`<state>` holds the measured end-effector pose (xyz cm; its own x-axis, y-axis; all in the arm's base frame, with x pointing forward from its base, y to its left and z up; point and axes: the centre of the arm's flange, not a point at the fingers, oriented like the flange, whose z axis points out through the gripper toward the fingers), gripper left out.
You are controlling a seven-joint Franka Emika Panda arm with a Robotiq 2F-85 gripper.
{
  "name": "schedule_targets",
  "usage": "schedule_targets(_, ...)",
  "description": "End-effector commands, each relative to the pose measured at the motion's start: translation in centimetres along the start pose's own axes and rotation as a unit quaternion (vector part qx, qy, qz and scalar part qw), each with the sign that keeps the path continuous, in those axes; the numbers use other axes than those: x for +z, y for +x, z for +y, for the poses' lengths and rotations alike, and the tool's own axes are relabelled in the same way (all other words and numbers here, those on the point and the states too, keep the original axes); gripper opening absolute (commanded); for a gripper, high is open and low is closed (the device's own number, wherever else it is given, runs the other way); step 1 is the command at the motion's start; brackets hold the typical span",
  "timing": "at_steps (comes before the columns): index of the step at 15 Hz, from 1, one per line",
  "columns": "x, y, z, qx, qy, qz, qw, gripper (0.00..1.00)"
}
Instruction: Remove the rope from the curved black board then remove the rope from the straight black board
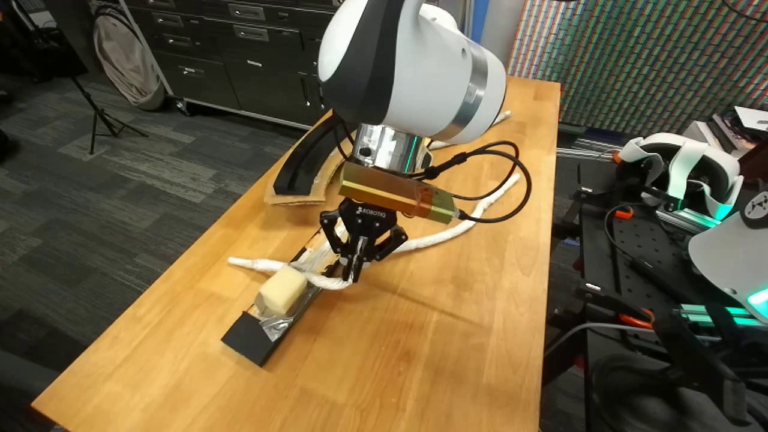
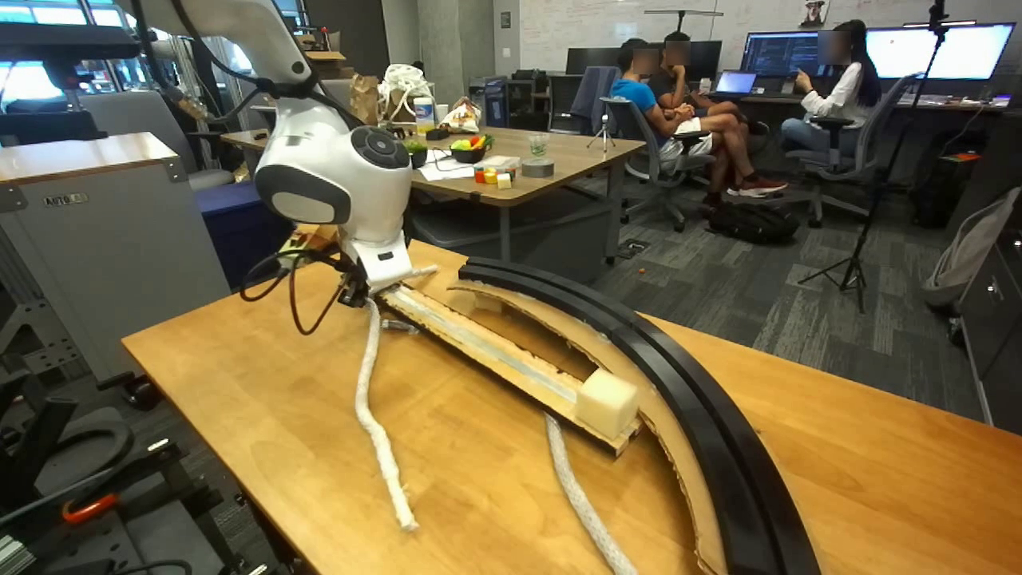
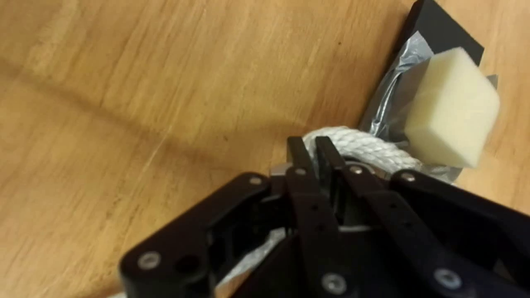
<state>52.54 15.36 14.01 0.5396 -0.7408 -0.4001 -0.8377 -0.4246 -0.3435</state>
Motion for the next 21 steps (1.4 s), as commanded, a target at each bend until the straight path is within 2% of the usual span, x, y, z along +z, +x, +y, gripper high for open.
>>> schedule_targets(1,-3.0,-1.4,1.4,-0.033,0.019,-0.042,0.9984,0.03)
schedule_targets(4,-3.2,-1.4,2.3,-0.044,-0.006,-0.093,0.9946,0.03)
schedule_targets(8,-0.9,-1.4,4.2,-0.041,-0.065,-0.143,0.9867,0.03)
schedule_targets(14,1.4,-0.8,5.8,-0.045,-0.111,-0.136,0.9834,0.03)
schedule_targets(16,1.8,-0.8,5.9,-0.055,-0.133,-0.148,0.9784,0.03)
schedule_targets(18,2.3,-0.7,6.3,-0.068,-0.18,-0.167,0.967,0.03)
schedule_targets(21,2.6,0.0,6.9,-0.064,-0.221,-0.17,0.9582,0.03)
